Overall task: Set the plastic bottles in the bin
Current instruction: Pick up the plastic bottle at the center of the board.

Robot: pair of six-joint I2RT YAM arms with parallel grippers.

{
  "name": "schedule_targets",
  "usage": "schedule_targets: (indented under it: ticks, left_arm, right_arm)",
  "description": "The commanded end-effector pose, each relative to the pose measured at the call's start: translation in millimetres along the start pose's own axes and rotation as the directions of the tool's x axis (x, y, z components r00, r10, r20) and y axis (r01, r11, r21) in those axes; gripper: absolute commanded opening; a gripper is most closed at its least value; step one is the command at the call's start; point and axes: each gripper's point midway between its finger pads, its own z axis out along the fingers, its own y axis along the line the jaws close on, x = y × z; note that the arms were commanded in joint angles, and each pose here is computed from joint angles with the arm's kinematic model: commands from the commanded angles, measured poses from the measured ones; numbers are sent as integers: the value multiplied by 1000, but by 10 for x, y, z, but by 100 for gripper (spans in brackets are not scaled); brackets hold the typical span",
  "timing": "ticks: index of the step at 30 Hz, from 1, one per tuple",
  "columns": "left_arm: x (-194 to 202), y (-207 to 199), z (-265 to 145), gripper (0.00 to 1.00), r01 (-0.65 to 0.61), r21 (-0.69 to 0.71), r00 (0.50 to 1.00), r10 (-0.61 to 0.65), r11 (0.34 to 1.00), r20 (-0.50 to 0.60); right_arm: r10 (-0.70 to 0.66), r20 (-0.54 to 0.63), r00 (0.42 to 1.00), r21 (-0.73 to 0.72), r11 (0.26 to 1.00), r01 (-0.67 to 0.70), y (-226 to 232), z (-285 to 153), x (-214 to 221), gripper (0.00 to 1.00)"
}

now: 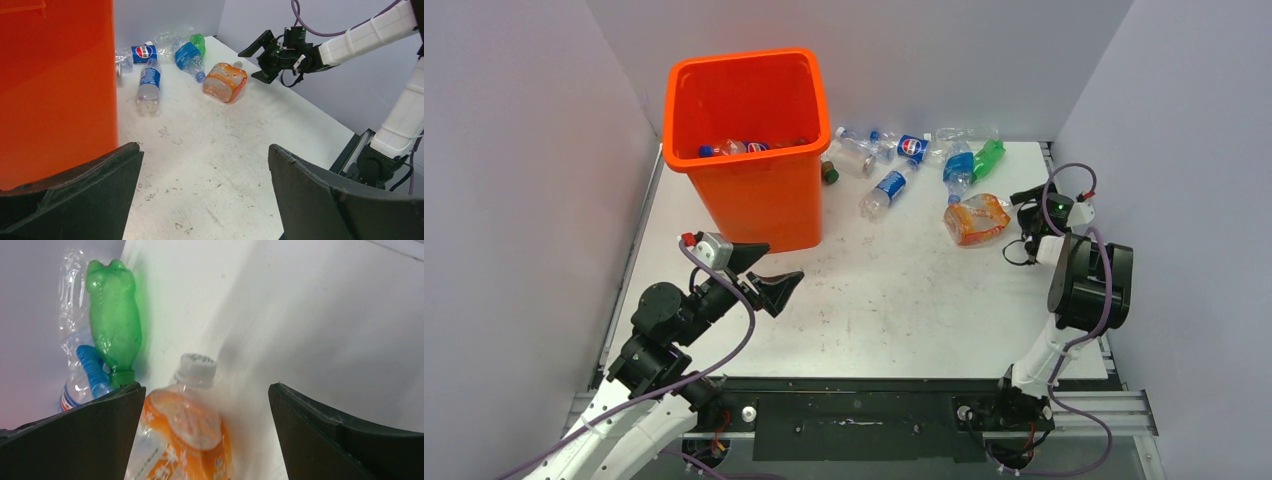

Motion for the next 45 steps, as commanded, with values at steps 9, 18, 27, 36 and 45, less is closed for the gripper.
schedule_targets:
  ticks: [9, 18, 27, 36, 45]
  left_arm:
    - [-29, 12, 62, 96, -18, -2, 1000, 18, 1000, -8]
    - [-34, 18, 58, 96, -16, -4, 1000, 16, 1000, -5]
    - [-16, 31, 58, 96, -17, -13, 1000, 17, 1000, -9]
    - [-43, 34, 48, 96, -20, -17, 1000, 20, 1000, 3]
    - [-201, 44, -64, 96, -19, -32, 994, 22, 999, 112]
  right_arm:
    - [116, -75, 990, -114, 986, -124, 142, 557, 171, 95]
    - [163, -133, 978, -102, 979, -178, 47, 403, 476, 85]
    - [165, -135, 977, -101, 979, -179, 9, 356, 531, 32]
    - [171, 30, 985, -293, 943, -155, 552, -252, 23, 5]
    - [116, 133, 984, -514, 857, -32, 1309, -1728, 125, 5]
